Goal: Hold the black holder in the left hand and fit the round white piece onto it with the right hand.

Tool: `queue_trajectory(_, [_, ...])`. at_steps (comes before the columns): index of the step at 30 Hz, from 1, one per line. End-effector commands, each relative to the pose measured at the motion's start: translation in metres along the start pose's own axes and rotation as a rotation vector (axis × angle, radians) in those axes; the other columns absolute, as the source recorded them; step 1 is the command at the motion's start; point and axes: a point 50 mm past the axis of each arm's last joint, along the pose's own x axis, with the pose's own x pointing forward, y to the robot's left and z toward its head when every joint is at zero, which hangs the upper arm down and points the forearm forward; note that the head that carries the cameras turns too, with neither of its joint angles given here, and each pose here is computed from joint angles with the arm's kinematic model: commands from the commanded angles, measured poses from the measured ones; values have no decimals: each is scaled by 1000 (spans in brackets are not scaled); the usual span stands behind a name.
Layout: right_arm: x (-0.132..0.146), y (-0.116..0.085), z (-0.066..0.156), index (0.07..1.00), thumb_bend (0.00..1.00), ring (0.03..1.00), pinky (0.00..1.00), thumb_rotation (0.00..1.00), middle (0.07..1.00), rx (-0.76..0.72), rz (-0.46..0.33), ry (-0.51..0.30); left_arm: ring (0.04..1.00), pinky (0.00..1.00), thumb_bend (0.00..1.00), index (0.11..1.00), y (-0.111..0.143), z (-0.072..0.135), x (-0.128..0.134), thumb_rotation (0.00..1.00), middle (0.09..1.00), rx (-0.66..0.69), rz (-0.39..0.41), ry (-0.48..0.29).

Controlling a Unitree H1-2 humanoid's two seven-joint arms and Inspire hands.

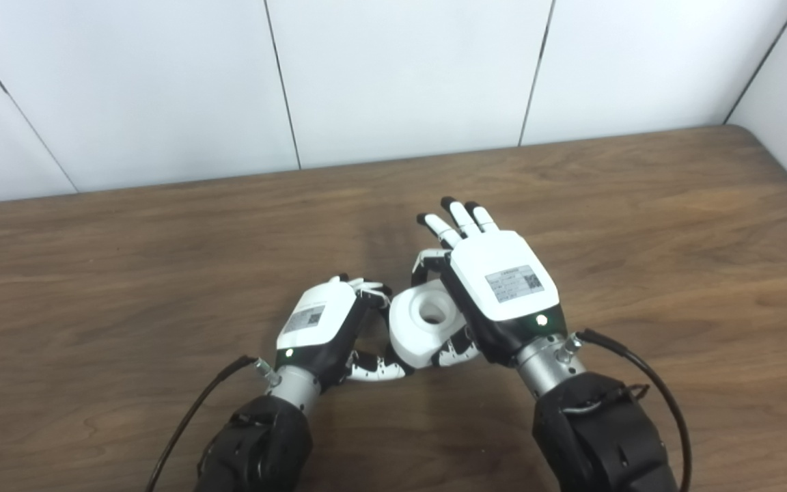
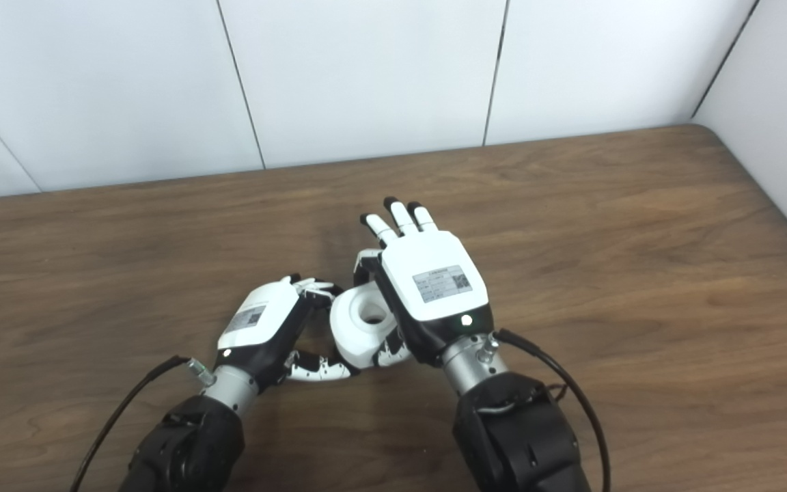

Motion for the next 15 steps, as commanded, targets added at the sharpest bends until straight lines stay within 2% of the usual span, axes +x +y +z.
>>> queue_trajectory(1, [-1, 7, 4, 481, 521, 1000, 1000, 131, 931, 7, 42, -26, 906, 997, 517, 482, 14, 16, 5, 46, 834, 10, 72, -55])
queue_trajectory(6, [-2, 7, 2, 480, 521, 1000, 1000, 131, 938, 29, 49, -21, 901, 997, 517, 482, 13, 15, 6, 46, 829, 8, 74, -55])
queue_trajectory(9, [-2, 6, 1, 489, 521, 1000, 963, 145, 985, 35, 78, -18, 903, 1000, 517, 482, 13, 14, 6, 46, 832, 7, 71, -53])
queue_trajectory(10, [-2, 5, 1, 574, 775, 1000, 910, 217, 994, 38, 87, -14, 904, 1000, 517, 482, 12, 14, 6, 46, 832, 8, 70, -54])
queue_trajectory(11, [-2, 4, 0, 613, 870, 1000, 883, 255, 997, 39, 101, -8, 904, 1000, 517, 482, 12, 14, 6, 46, 832, 8, 70, -56])
queue_trajectory(13, [-2, 1, 0, 712, 974, 1000, 836, 349, 1000, 40, 128, 5, 899, 999, 517, 481, 12, 14, 6, 46, 829, 9, 71, -57])
queue_trajectory(15, [-2, -1, 0, 767, 995, 1000, 809, 387, 1000, 40, 148, 13, 898, 997, 517, 482, 12, 13, 6, 46, 829, 13, 70, -57])
